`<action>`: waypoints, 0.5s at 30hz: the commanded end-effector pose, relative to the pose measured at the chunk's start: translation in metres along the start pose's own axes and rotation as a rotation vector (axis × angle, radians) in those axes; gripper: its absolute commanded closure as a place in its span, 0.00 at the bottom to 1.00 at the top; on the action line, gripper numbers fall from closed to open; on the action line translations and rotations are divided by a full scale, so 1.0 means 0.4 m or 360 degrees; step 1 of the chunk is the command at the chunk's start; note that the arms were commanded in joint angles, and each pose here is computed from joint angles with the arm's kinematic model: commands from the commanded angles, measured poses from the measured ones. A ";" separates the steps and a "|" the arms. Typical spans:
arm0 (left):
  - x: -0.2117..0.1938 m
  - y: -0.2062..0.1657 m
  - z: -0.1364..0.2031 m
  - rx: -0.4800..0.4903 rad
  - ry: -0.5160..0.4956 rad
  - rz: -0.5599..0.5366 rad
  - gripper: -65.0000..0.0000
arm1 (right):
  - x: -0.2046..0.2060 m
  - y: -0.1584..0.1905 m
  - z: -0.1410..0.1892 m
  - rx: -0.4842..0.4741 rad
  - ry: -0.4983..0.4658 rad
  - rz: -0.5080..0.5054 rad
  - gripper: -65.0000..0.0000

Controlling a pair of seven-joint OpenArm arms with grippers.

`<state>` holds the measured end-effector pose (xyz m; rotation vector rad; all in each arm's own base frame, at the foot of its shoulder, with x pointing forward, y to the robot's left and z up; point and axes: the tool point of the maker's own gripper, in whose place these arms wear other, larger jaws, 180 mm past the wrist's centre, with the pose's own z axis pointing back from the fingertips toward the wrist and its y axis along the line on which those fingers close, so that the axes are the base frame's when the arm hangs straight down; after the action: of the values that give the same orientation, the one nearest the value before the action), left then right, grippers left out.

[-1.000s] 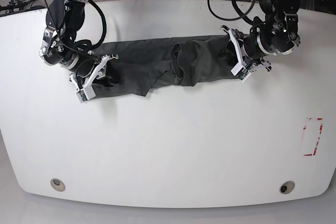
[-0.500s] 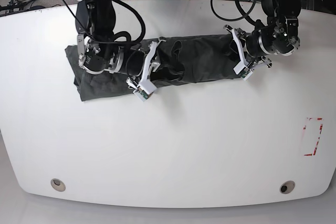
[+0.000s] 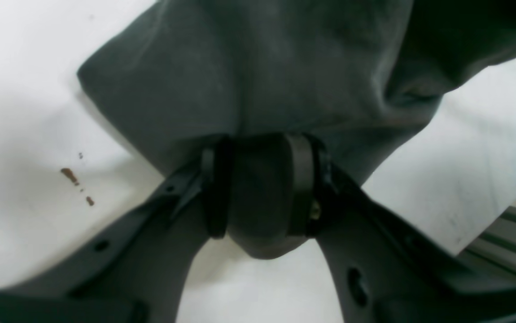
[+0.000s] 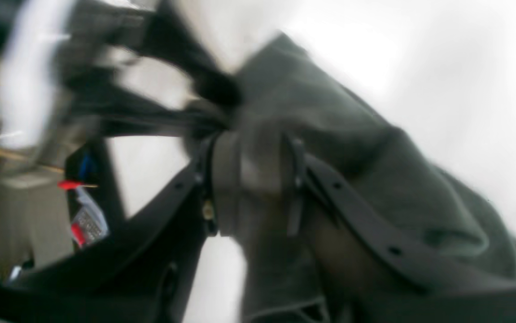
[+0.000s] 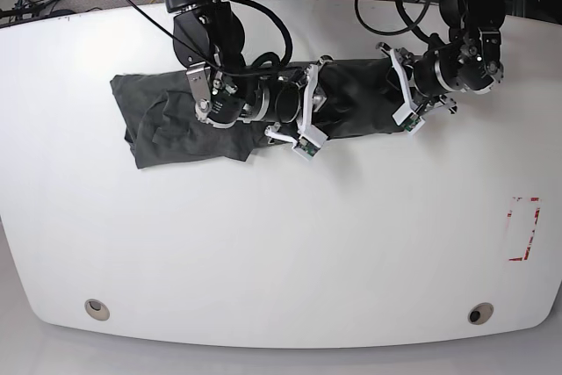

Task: Fold the T-shirt properly
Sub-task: 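Fold the band end with the right gripper toward the left gripper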

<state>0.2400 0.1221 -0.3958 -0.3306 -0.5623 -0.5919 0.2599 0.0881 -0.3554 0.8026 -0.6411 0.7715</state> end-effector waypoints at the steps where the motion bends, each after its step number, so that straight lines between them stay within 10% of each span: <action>1: 0.024 0.007 0.012 0.0011 -0.0051 -0.0026 0.75 | 0.028 -0.022 -0.016 0.0011 -0.0083 -0.0008 0.78; 15: 0.027 0.008 0.012 0.0013 -0.0054 -0.0028 0.75 | -0.024 -0.304 0.156 -0.0415 -0.0072 -0.0117 0.78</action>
<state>0.2405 0.1227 -0.3955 -0.3287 -0.5627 -0.5934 0.3267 -0.0250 -0.3946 0.5804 -0.6641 0.5784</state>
